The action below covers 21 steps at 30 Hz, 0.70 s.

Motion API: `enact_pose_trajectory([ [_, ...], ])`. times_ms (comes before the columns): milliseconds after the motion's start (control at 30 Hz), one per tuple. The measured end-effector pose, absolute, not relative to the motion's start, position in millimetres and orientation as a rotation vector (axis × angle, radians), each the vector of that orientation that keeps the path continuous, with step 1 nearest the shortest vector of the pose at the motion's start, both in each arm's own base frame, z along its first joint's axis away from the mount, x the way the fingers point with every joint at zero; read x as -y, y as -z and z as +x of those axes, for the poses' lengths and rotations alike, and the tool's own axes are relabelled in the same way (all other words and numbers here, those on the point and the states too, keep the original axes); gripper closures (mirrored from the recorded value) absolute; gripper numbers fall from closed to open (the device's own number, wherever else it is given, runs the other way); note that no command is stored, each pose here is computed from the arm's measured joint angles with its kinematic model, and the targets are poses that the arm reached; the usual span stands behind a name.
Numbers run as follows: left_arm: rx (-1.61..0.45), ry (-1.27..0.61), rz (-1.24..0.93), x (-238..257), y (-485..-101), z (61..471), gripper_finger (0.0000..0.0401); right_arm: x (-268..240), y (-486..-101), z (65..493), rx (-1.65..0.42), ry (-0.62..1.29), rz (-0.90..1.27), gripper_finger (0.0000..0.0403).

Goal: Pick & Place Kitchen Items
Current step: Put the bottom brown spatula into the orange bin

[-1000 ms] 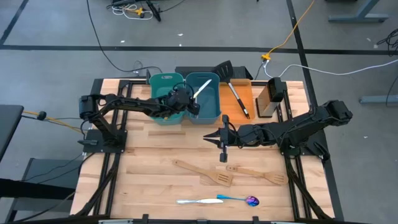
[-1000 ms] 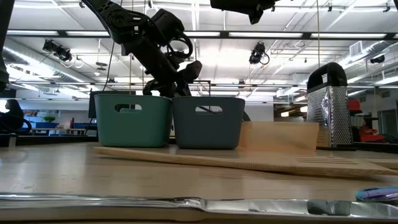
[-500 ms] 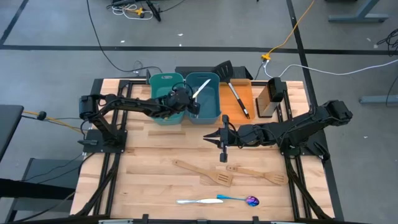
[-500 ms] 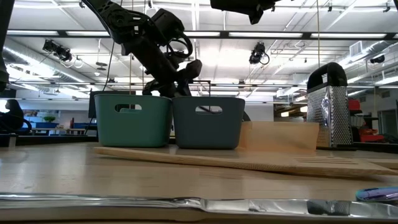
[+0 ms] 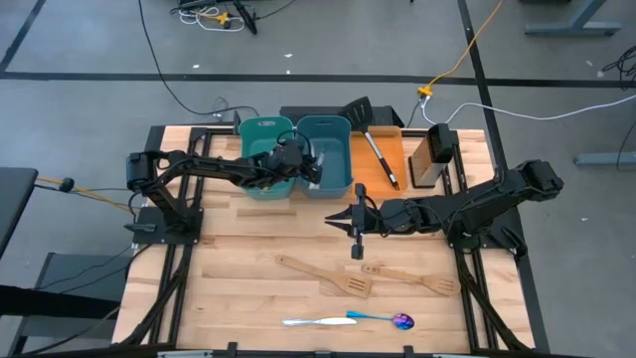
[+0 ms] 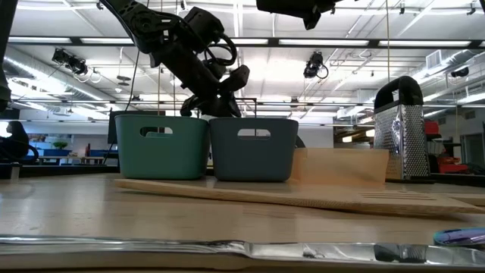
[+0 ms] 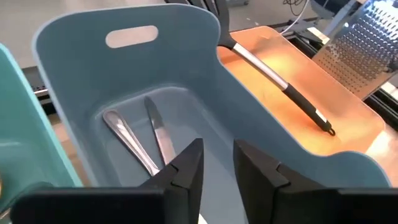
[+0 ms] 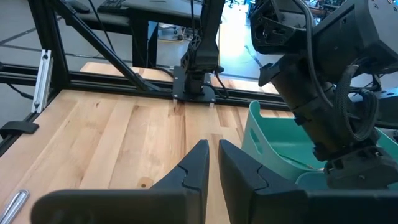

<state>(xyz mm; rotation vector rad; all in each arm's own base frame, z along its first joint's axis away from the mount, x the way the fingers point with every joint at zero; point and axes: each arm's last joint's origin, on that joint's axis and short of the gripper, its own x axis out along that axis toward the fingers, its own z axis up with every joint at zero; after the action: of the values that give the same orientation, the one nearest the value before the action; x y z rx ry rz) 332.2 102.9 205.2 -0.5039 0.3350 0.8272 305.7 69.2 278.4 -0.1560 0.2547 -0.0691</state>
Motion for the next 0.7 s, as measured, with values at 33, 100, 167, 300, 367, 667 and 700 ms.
enact_pose_trajectory([
  [33,-0.339,-0.82,-0.501,-102.5,-205.1,332.4,0.0317,-69.1,-278.4,305.7,-0.255,0.069,-0.156,0.0357],
  [100,-0.355,-0.798,-0.473,-102.1,-205.2,332.8,0.0326,-69.2,-278.4,305.7,-0.255,0.069,-0.156,0.0357],
  [167,-0.371,-0.766,-0.437,-101.6,-205.7,333.4,0.0333,-69.2,-278.0,305.6,-0.259,0.07,-0.152,0.0357],
  [300,-0.395,-0.655,-0.381,-98.1,-212.2,333.5,0.0339,-69.1,-276.8,305.3,-0.27,0.071,-0.142,0.0357],
  [367,-0.411,-0.582,-0.349,-94.0,-215.8,333.4,0.0339,-69.0,-276.5,305.2,-0.274,0.071,-0.143,0.0357],
  [667,-0.402,-0.335,-0.27,-56.0,-236.4,333.9,0.034,-69.0,-276.1,305.1,-0.277,0.074,-0.117,0.0357],
  [700,-0.396,-0.32,-0.264,-51.4,-238.1,334.3,0.034,-69.0,-276.1,305.1,-0.278,0.074,-0.117,0.0357],
])
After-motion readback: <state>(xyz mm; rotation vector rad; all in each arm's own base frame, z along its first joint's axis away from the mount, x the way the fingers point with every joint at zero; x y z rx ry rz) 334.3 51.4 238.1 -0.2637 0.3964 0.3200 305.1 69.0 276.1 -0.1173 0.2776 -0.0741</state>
